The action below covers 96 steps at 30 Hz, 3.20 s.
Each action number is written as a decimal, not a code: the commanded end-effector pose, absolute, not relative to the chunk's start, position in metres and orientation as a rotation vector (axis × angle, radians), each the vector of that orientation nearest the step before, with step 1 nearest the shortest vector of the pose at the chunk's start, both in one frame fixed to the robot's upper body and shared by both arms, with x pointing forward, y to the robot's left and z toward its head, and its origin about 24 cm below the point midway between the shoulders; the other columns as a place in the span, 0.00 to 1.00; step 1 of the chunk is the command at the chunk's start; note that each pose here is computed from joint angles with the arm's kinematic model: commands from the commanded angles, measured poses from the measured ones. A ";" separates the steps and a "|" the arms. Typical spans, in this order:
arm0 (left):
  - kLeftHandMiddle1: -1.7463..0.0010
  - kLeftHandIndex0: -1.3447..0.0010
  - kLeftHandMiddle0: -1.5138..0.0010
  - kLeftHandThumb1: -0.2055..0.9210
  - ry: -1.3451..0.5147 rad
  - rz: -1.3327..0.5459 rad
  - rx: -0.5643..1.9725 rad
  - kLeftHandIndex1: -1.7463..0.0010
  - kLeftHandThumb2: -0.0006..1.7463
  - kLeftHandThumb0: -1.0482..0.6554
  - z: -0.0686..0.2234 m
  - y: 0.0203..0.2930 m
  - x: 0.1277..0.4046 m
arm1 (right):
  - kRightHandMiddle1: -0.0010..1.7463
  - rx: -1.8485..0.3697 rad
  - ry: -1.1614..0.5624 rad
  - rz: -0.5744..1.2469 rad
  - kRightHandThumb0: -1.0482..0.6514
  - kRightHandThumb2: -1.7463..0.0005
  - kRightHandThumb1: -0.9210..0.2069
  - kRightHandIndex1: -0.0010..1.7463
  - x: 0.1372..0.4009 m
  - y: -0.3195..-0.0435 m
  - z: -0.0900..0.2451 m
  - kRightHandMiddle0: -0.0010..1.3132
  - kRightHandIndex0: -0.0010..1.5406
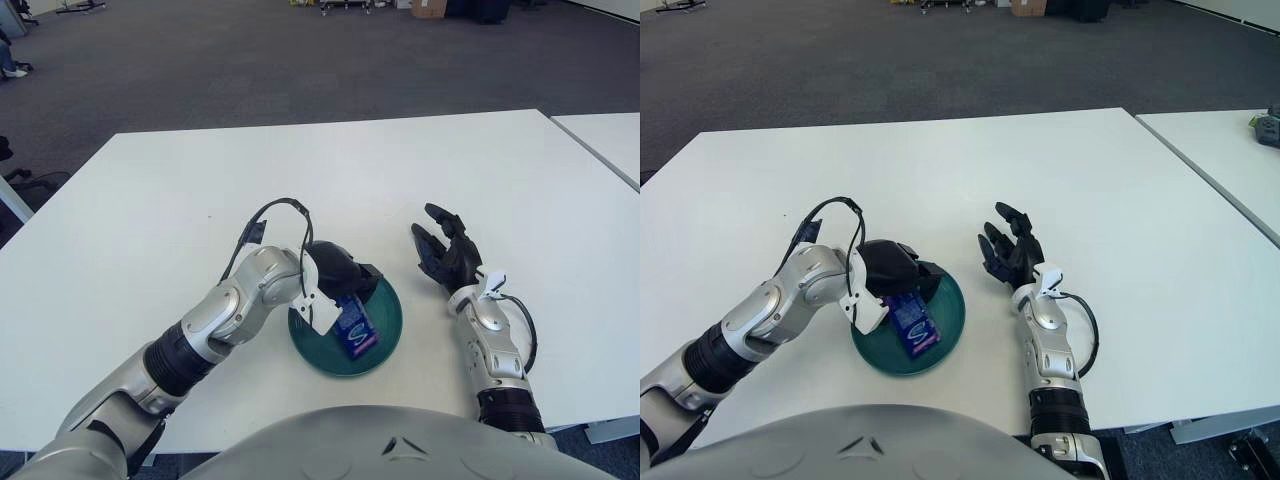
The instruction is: Put the gum into the plate.
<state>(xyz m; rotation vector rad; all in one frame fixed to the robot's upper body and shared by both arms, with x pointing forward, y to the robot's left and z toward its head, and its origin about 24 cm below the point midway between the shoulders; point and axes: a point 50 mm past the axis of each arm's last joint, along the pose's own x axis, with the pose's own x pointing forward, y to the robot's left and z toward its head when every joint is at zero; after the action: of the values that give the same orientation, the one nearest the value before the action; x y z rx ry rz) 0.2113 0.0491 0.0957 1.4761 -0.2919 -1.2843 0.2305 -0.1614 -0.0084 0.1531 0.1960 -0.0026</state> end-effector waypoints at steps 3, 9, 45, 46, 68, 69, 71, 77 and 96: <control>0.81 1.00 0.86 0.99 -0.340 -1.274 1.490 0.49 0.09 0.08 0.096 0.056 0.219 | 0.37 0.200 0.436 -0.021 0.28 0.67 0.26 0.00 0.203 -0.159 -0.047 0.00 0.26; 0.93 1.00 0.88 1.00 -0.360 -1.253 1.489 0.70 0.10 0.03 0.095 0.061 0.221 | 0.37 0.205 0.438 -0.021 0.31 0.63 0.31 0.00 0.202 -0.158 -0.046 0.00 0.26; 1.00 0.96 0.99 1.00 -0.030 0.145 -0.245 0.98 0.45 0.00 0.075 0.143 0.177 | 0.37 0.098 0.320 0.150 0.18 0.66 0.01 0.00 0.183 -0.150 -0.039 0.00 0.28; 1.00 0.96 0.99 1.00 -0.028 0.177 -0.284 0.98 0.46 0.00 0.074 0.141 0.176 | 0.37 0.090 0.314 0.157 0.18 0.64 0.01 0.00 0.183 -0.149 -0.038 0.00 0.27; 1.00 0.98 0.99 1.00 0.292 0.187 -0.166 0.96 0.60 0.00 -0.010 0.166 0.120 | 0.28 -0.038 0.329 0.217 0.13 0.43 0.00 0.00 0.165 -0.131 -0.031 0.00 0.14; 1.00 0.98 0.99 1.00 0.299 0.183 -0.171 0.95 0.60 0.00 -0.012 0.164 0.119 | 0.28 -0.043 0.328 0.237 0.12 0.43 0.00 0.00 0.165 -0.130 -0.031 0.00 0.14; 1.00 0.99 0.97 1.00 0.309 0.176 -0.184 0.92 0.60 0.00 -0.016 0.159 0.116 | 0.26 -0.059 0.326 0.271 0.11 0.42 0.00 0.00 0.164 -0.130 -0.030 0.00 0.13; 1.00 1.00 0.96 1.00 0.302 0.131 -0.227 0.88 0.59 0.00 -0.016 0.142 0.112 | 0.19 -0.112 0.319 0.344 0.09 0.43 0.00 0.00 0.165 -0.128 -0.025 0.00 0.09; 0.99 1.00 0.95 1.00 0.273 0.103 -0.242 0.80 0.54 0.02 -0.006 0.137 0.113 | 0.12 -0.140 0.340 0.338 0.06 0.49 0.00 0.00 0.168 -0.132 -0.027 0.00 0.06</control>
<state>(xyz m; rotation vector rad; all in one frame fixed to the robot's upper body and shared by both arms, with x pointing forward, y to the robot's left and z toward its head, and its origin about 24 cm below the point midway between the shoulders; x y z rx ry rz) 0.1181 0.1369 0.0039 -0.2371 0.2123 0.1045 0.1826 -0.1249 -0.0017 -0.1148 0.1706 0.3394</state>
